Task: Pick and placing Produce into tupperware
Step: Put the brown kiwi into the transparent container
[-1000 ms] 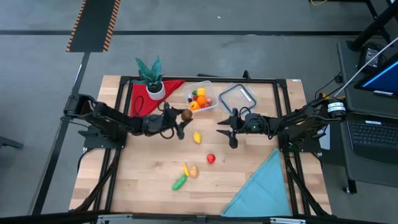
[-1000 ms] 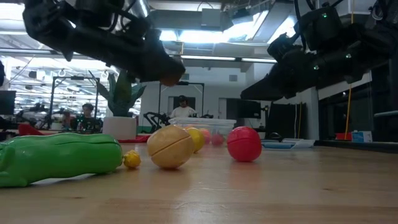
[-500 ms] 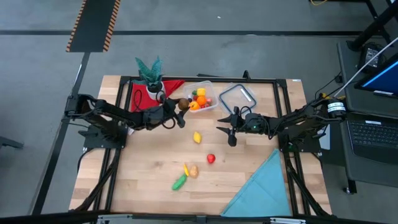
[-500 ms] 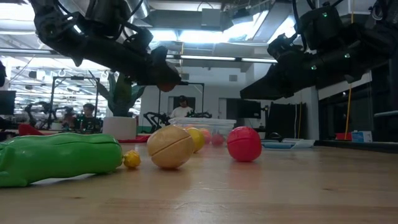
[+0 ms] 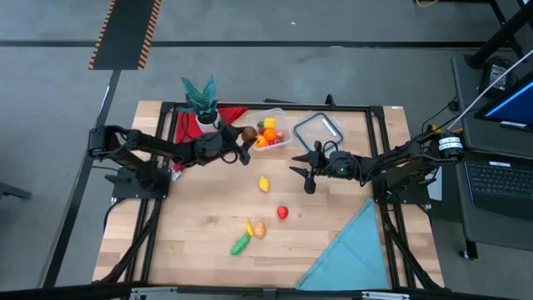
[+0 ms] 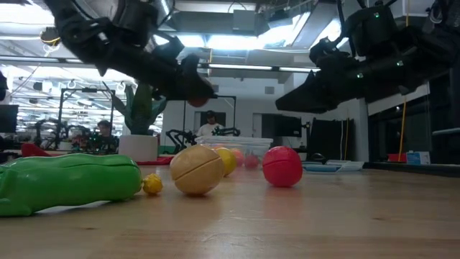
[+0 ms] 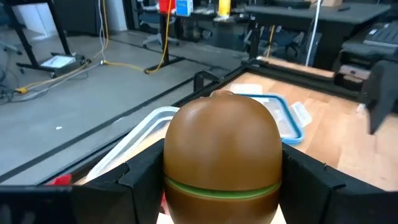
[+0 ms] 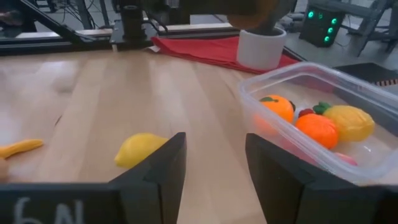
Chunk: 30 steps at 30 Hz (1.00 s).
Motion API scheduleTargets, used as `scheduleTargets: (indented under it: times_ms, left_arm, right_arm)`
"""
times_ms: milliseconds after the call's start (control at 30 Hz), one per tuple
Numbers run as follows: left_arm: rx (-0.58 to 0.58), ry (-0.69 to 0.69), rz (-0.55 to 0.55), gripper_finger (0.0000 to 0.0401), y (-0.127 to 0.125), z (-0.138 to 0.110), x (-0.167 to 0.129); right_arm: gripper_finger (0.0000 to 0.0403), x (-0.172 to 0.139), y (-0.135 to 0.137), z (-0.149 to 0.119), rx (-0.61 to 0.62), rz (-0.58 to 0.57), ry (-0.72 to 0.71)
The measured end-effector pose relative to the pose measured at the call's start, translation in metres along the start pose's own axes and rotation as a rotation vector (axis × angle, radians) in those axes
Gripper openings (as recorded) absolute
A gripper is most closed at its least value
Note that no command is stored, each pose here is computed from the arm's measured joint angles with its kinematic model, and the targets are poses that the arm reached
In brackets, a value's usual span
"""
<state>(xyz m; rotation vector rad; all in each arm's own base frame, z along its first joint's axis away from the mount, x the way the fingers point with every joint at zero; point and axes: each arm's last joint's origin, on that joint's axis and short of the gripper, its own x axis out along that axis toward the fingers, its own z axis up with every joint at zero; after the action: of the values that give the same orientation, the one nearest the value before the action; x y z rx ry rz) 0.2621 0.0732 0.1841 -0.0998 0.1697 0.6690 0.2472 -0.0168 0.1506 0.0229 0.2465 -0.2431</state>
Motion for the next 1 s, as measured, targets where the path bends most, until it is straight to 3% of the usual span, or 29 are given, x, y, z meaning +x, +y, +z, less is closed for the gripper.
scheduleTargets:
  times_ms: [300, 733, 867, 1000]
  left_arm:
    - [0.013, 0.025, 0.0, 0.0238, 0.021, 0.028, 0.023]
    - [0.127, 0.262, 0.01, 0.0238, 0.034, 0.072, 0.041]
    - [0.124, 0.347, -0.058, 0.0238, 0.038, 0.082, 0.042]
    - [0.137, 0.36, -0.058, 0.0238, 0.04, 0.087, 0.042]
  right_arm:
    - [0.0168, 0.002, -0.011, 0.0, 0.013, -0.044, -0.001]
    - [0.0168, 0.002, -0.014, 0.0, -0.013, -0.053, 0.01]
    - [0.0168, 0.002, -0.014, -0.002, -0.015, -0.053, 0.027]
    - [0.0168, 0.002, -0.014, -0.002, -0.015, -0.053, 0.026]
